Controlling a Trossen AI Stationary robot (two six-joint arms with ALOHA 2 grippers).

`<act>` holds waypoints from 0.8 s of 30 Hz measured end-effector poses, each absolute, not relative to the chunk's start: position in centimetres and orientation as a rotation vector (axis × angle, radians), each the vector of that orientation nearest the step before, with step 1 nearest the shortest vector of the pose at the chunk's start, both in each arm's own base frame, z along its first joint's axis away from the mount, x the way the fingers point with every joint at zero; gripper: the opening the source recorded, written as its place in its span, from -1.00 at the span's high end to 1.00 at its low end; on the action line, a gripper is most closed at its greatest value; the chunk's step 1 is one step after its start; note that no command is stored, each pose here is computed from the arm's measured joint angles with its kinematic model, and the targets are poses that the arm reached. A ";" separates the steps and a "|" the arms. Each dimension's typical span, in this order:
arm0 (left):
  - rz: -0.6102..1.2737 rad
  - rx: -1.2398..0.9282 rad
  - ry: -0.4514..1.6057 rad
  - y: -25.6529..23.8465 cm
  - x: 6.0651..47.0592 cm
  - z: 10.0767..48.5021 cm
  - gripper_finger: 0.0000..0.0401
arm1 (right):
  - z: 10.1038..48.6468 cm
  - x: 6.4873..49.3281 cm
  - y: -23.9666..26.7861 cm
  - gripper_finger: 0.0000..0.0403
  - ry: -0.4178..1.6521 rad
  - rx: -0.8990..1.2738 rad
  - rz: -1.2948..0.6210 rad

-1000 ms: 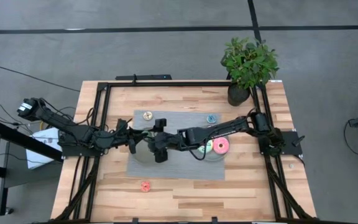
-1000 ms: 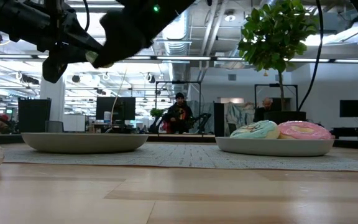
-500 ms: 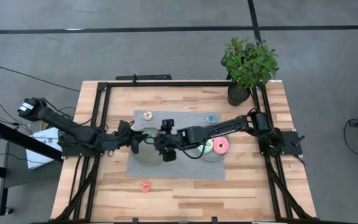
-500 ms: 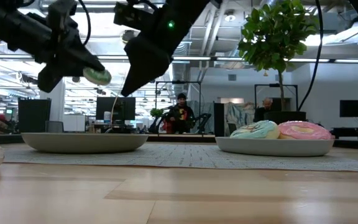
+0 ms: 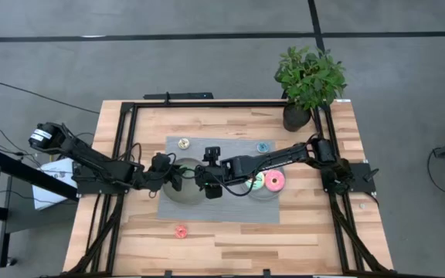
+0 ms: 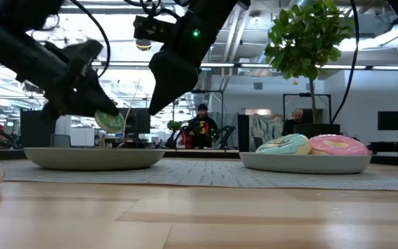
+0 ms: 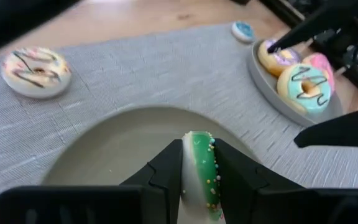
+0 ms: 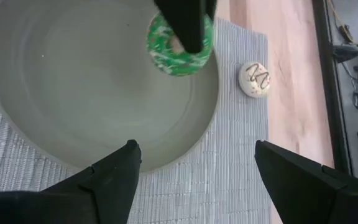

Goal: Pick & Place donuts
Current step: Put the small green donut into the green plate

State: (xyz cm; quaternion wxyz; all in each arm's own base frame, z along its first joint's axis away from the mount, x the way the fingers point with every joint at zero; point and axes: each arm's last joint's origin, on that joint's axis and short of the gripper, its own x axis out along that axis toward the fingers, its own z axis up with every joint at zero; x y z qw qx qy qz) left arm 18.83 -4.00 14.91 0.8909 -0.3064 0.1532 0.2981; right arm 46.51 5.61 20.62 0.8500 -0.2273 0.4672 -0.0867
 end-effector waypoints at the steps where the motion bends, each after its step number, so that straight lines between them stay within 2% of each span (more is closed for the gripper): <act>1: 0.609 -0.642 0.327 -3.9 19.0 14.8 0.61 | 20.6 46.5 5.5 -0.52 0.986 -0.477 -0.185; 12: 0.551 -0.648 0.416 -2.6 20.6 13.3 0.61 | 20.5 46.4 4.7 -0.52 1.015 -0.458 -0.202; 24: 0.531 -0.599 0.435 -2.0 20.7 13.3 0.61 | 20.5 46.4 4.7 -0.52 1.015 -0.457 -0.202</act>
